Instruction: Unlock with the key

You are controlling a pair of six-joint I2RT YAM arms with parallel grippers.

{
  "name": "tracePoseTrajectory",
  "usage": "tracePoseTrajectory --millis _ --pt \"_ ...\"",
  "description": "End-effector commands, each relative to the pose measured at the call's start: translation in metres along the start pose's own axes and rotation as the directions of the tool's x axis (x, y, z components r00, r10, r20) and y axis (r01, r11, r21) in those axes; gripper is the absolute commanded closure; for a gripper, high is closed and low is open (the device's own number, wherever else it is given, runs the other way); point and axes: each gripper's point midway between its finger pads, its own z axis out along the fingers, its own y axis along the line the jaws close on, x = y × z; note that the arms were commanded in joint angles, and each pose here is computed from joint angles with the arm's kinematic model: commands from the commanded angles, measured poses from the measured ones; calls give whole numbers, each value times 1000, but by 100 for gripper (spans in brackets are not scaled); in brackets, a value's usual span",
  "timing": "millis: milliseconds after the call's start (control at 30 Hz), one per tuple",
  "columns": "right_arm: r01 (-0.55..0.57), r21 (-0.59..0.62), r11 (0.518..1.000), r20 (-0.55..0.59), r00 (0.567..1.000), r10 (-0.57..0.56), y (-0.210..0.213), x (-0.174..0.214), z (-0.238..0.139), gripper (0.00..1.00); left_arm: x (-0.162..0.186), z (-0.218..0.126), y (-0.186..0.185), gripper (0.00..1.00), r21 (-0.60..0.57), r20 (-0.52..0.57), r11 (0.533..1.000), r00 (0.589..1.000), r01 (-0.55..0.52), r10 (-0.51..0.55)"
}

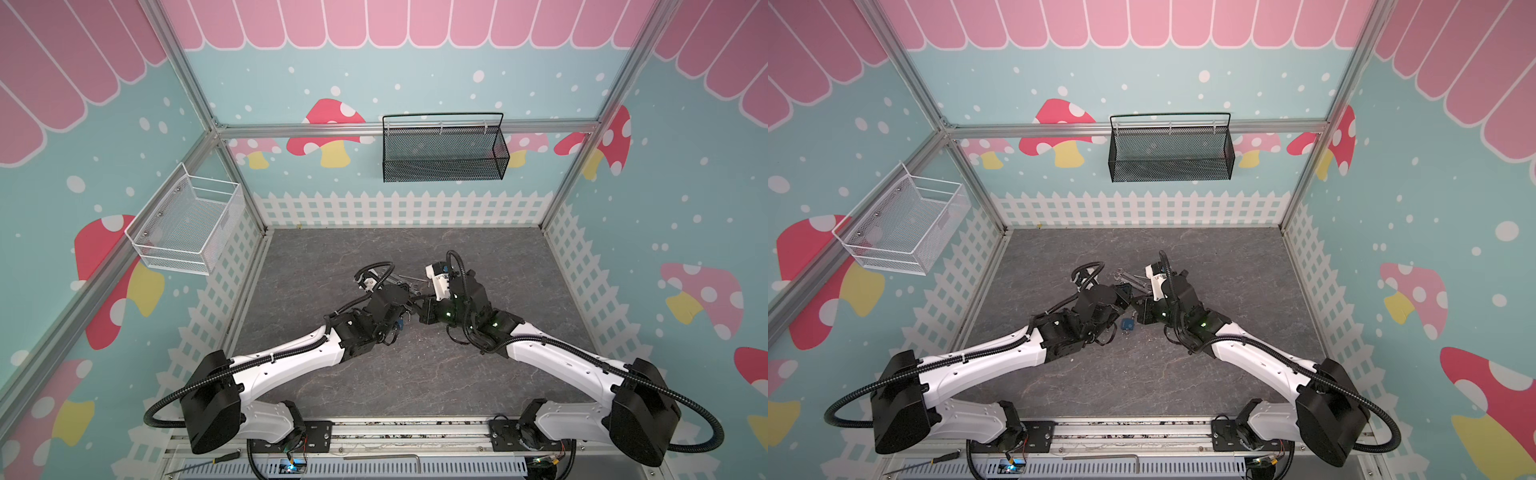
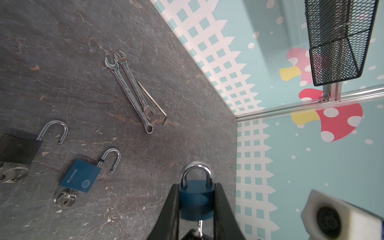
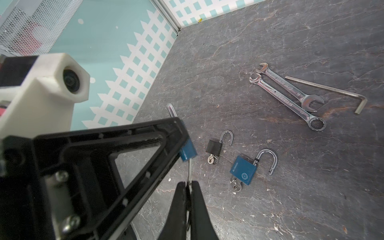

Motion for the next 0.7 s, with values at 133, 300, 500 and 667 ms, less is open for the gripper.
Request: tracePoseTrajectory --millis 133,300,500,667 --pt "94 -82 992 116 990 -84 33 -43 -17 100 13 -6 0 100 2 -118 999 992 -46 45" --pt "141 -84 986 101 986 -132 36 -41 -23 100 5 -6 5 100 -7 -121 1000 992 -25 24" --pt "169 -147 975 55 985 -162 48 -32 -25 100 -12 -9 15 100 -31 -91 999 996 16 -18" --pt "158 -164 974 4 987 -159 45 -19 -20 100 -25 -15 11 100 -14 -53 999 998 40 -40"
